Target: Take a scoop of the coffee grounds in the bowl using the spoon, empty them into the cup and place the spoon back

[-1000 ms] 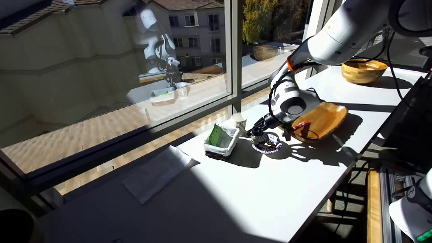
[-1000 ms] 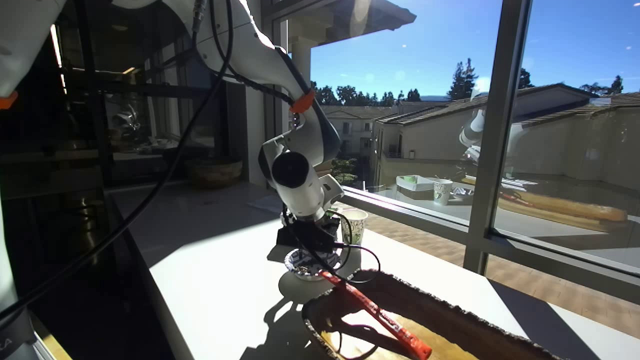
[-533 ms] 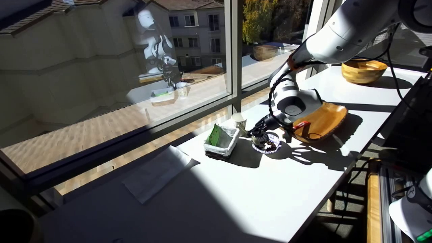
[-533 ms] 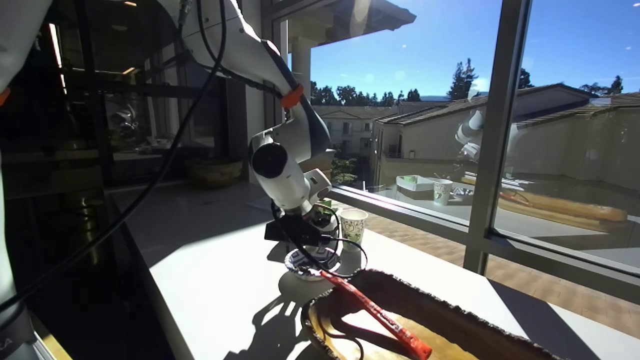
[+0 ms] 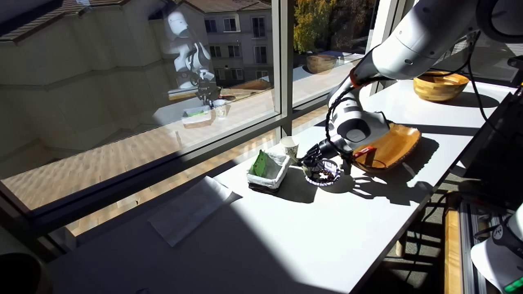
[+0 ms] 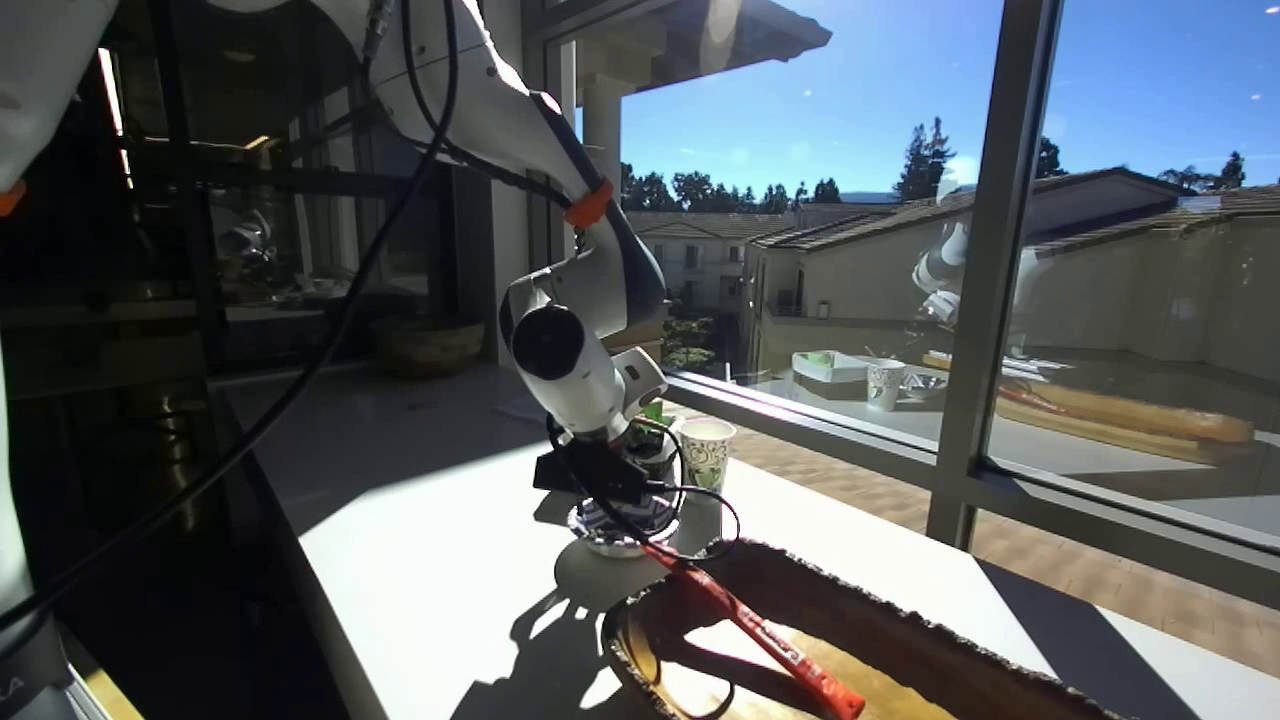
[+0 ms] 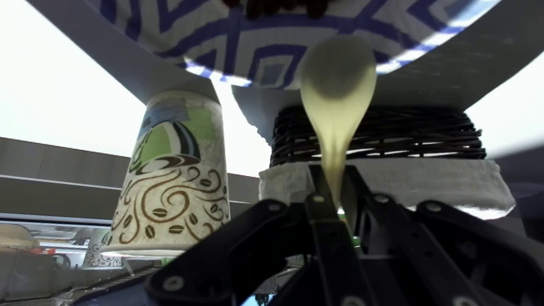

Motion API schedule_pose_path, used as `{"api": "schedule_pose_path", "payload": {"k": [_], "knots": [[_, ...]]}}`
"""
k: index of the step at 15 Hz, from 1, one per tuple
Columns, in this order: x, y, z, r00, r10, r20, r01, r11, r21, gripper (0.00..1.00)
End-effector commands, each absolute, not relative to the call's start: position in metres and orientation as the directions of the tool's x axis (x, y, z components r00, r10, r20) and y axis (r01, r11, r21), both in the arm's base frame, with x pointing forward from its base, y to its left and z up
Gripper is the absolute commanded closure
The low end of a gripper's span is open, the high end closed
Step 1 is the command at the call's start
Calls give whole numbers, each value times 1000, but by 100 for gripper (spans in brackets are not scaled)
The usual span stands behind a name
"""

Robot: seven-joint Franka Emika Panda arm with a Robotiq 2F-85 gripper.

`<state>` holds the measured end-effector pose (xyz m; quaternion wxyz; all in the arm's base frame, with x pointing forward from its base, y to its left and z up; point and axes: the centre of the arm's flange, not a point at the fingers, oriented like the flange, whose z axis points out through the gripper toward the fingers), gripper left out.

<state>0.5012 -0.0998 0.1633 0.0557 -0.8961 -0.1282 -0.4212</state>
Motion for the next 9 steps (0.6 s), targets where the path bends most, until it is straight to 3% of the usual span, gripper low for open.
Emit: {"api": "schedule_pose_path", "payload": {"k": [1,9], "knots": [[498,-112,150,596,167,785,294,-956,-20,97],[487,-117,140,572,145,808,313,-948,-52,97]]}}
